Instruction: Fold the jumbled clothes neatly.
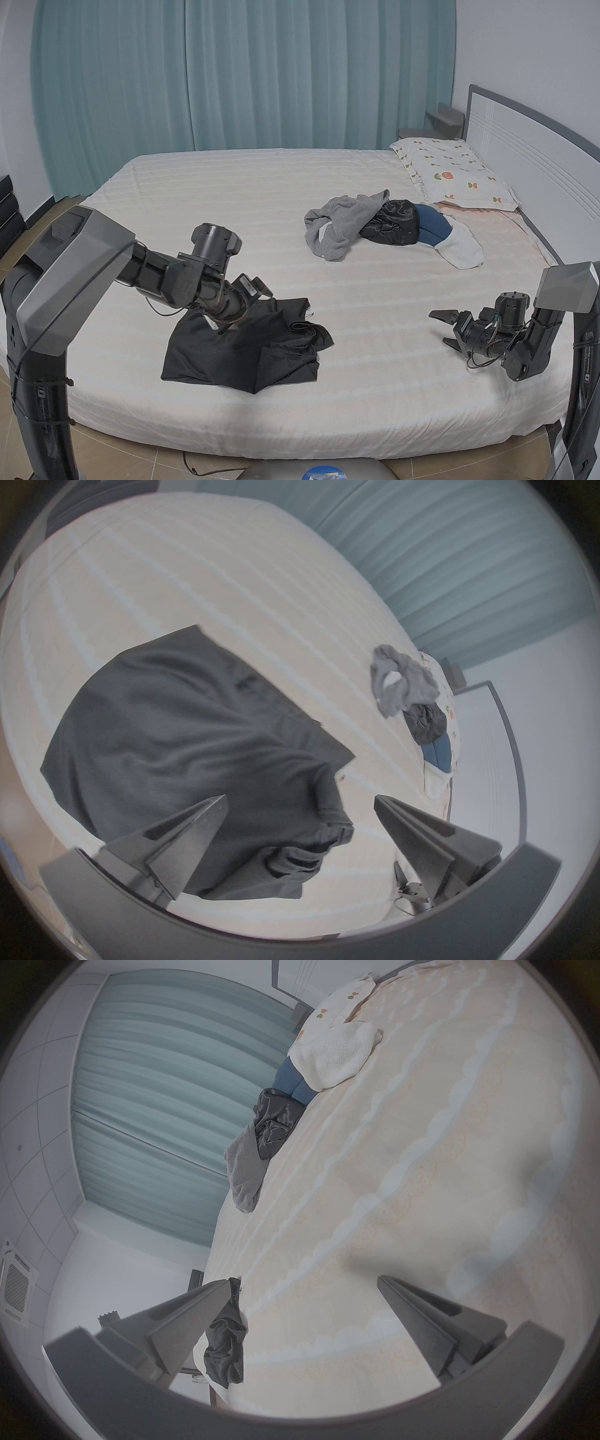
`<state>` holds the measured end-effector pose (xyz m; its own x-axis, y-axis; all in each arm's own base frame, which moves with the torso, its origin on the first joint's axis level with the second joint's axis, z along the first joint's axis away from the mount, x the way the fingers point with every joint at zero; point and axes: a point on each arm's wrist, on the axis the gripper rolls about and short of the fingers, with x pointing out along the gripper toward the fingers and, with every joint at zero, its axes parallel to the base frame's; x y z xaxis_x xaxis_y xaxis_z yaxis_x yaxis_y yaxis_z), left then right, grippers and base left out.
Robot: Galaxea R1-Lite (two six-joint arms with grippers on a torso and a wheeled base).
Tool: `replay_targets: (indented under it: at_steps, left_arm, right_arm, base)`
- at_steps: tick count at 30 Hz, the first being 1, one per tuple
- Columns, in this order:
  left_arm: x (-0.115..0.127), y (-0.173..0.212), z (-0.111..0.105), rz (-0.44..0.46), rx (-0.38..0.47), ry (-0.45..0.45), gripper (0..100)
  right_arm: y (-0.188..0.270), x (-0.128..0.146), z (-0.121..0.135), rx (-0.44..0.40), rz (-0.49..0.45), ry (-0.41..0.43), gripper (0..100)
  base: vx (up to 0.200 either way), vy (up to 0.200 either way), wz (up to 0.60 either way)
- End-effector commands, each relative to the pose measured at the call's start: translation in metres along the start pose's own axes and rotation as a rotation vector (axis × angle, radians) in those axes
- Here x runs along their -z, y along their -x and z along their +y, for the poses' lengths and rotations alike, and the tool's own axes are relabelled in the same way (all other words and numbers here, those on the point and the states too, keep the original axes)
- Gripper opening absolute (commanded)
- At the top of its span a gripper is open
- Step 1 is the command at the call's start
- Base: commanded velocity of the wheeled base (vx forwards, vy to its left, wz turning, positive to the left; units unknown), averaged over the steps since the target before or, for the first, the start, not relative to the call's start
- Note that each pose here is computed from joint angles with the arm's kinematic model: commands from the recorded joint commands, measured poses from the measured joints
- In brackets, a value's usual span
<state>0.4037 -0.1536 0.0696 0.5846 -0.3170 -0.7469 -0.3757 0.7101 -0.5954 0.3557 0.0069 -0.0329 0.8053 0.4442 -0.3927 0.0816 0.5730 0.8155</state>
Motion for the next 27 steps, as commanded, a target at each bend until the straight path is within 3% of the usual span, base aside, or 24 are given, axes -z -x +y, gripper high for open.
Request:
replay_targets:
  at_steps: [1,5,8,11,20,27]
  left_arm:
    - [-0.024,0.017,0.038,0.029,-0.014,0.118,100]
    - [-0.039,0.015,0.066,0.013,0.010,0.171,100]
    - [-0.046,0.021,0.072,-0.009,0.034,0.204,100]
    - [-0.046,0.019,0.078,0.035,0.051,0.225,100]
    - [-0.046,0.013,0.083,0.050,0.054,0.225,100]
    - [-0.046,0.013,0.084,0.050,0.053,0.223,100]
  right_arm:
    - [0.000,0.001,-0.001,0.003,0.000,0.000,100]
    - [-0.001,0.003,0.004,-0.001,0.003,0.007,100]
    - [-0.003,0.007,0.013,-0.005,0.002,0.026,100]
    - [-0.005,0.015,0.025,0.006,-0.012,0.045,100]
    - [-0.013,0.042,0.060,0.036,0.004,0.117,100]
    - [-0.026,0.046,0.079,0.172,-0.027,0.184,100]
  base:
    - [0.000,0.200,0.00]
    - [0.000,0.200,0.00]
    - [0.000,0.200,0.00]
    - [0.000,0.200,0.00]
    - [0.000,0.200,0.00]
    - [0.000,0.200,0.00]
